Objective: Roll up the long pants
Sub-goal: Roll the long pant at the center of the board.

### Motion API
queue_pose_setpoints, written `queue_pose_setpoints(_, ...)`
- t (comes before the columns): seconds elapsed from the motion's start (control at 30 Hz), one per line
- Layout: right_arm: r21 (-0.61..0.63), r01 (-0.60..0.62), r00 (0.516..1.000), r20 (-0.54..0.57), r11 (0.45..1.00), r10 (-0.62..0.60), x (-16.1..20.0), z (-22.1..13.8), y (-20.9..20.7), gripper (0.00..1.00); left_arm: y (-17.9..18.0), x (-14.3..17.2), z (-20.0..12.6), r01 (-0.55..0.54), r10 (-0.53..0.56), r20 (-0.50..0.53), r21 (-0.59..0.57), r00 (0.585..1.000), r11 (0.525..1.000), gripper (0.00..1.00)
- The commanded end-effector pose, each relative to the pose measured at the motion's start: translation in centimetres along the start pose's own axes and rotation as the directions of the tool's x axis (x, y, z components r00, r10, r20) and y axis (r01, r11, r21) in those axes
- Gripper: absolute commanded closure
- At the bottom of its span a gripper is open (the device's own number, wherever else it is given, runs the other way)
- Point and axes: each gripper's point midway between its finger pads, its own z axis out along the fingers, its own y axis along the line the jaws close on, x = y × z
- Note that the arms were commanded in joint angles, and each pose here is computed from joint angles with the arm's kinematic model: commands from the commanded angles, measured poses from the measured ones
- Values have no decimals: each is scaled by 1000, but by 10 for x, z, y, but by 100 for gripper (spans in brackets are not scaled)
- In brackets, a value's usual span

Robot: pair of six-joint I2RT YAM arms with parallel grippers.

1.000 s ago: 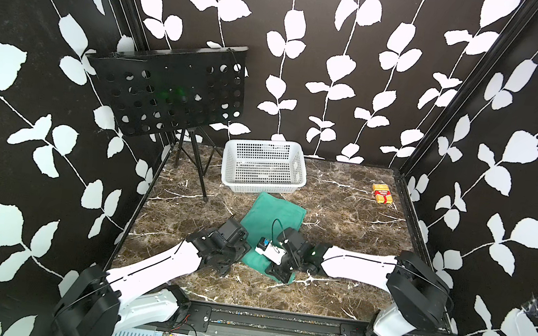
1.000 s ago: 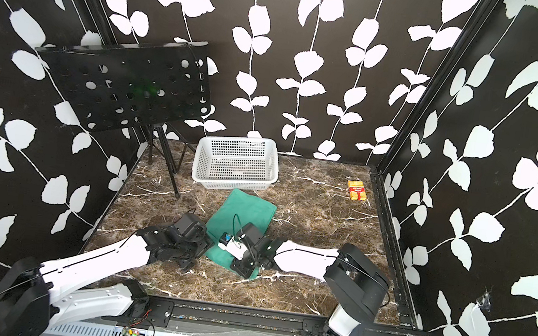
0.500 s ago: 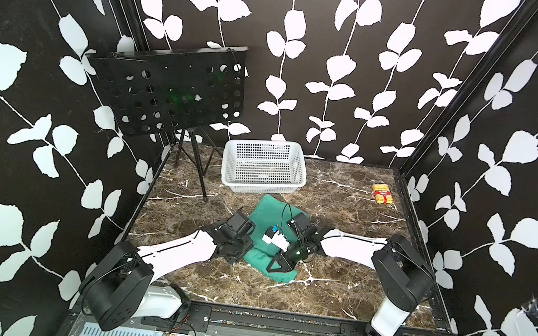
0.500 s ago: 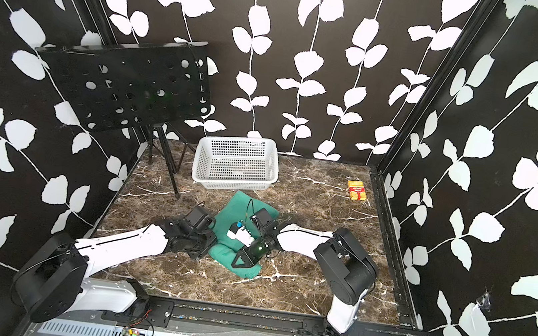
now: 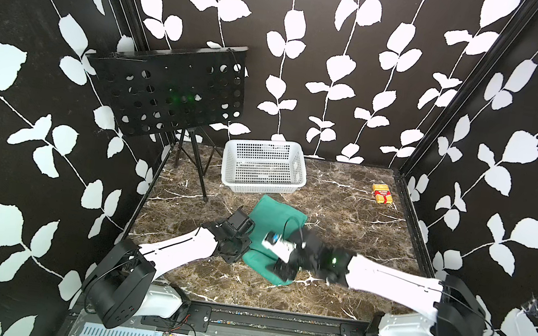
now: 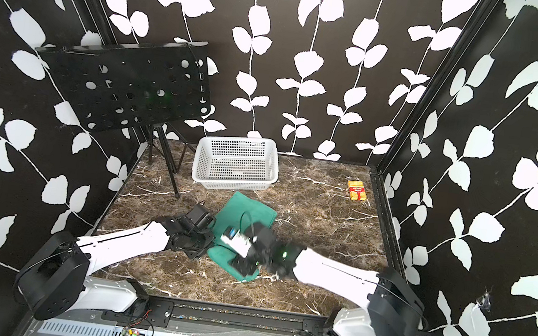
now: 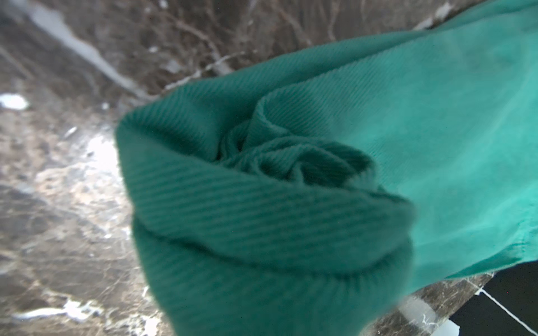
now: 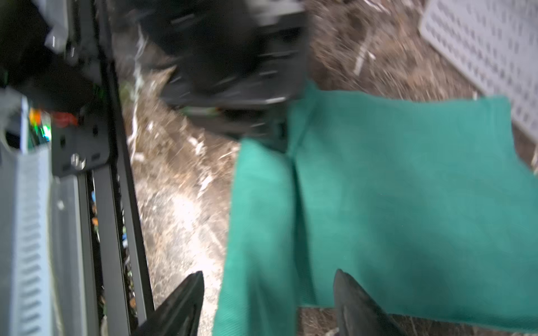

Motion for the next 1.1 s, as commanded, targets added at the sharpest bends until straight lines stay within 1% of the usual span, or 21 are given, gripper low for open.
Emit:
queue_pose_setpoints(0.0,238,194,980,-83,952,-179,19,12,-15,27,24,-1,-4,41,-40,6,-100,999,994,80)
queue_pose_setpoints(0.1,276,269,962,-122,923,-244,25,24,-4,27,26,-1,-4,53,-52,7,-108,999,993,80)
queue_pose_setpoints(0.13,294,276,960,-128,915,-249,27,28,-3,28,26,-1,-4,54,-54,8,-109,999,993,80)
queue_pose_setpoints(0.2,350,255,966,-140,901,-219,33,34,-8,28,28,-1,-4,63,-62,8,-112,998,992,80)
queue_pose_setpoints(0.3,391,239,969,-161,889,-190,45,43,-12,28,29,-1,-4,71,-71,11,-116,997,991,79)
queue_pose_setpoints(0.37,413,237,968,-173,879,-180,49,46,-16,31,30,-2,-5,76,-75,16,-117,997,990,79)
queue_pose_setpoints(0.43,431,258,960,-216,865,-178,60,52,-20,37,32,-3,-5,82,-79,24,-120,997,989,76)
queue_pose_setpoints(0.47,441,269,956,-233,856,-180,63,54,-22,41,32,-3,-6,83,-80,27,-119,996,989,75)
queue_pose_setpoints(0.53,446,287,948,-257,848,-186,65,56,-25,57,33,-5,-8,85,-81,35,-118,996,989,72)
queue_pose_setpoints(0.57,439,291,947,-259,850,-191,65,57,-23,66,35,-5,-10,87,-82,41,-120,996,989,68)
queue_pose_setpoints(0.6,423,288,948,-254,859,-193,64,58,-21,74,35,-7,-12,85,-79,49,-114,996,990,64)
queue_pose_setpoints(0.63,405,283,949,-246,869,-195,62,59,-19,79,34,-9,-14,83,-77,59,-107,995,991,60)
queue_pose_setpoints(0.67,383,276,951,-239,881,-194,59,59,-16,85,36,-11,-18,86,-78,74,-103,994,991,54)
queue_pose_setpoints(0.8,237,210,967,-195,948,-166,46,61,-1,97,38,-19,-31,76,-69,122,-53,990,996,35)
queue_pose_setpoints(0.87,149,171,973,-183,974,-143,40,61,6,100,39,-20,-36,66,-61,133,-34,989,997,29)
queue_pose_setpoints(0.93,40,121,977,-181,992,-112,37,62,16,100,42,-20,-43,53,-50,135,-18,990,998,25)
queue_pose_setpoints(1.0,-63,58,980,-185,996,-69,33,61,24,100,42,-19,-49,34,-35,132,10,991,999,23)
queue_pose_setpoints(1.07,-161,-7,983,-183,987,-22,28,59,31,100,41,-18,-54,6,-11,126,42,992,999,22)
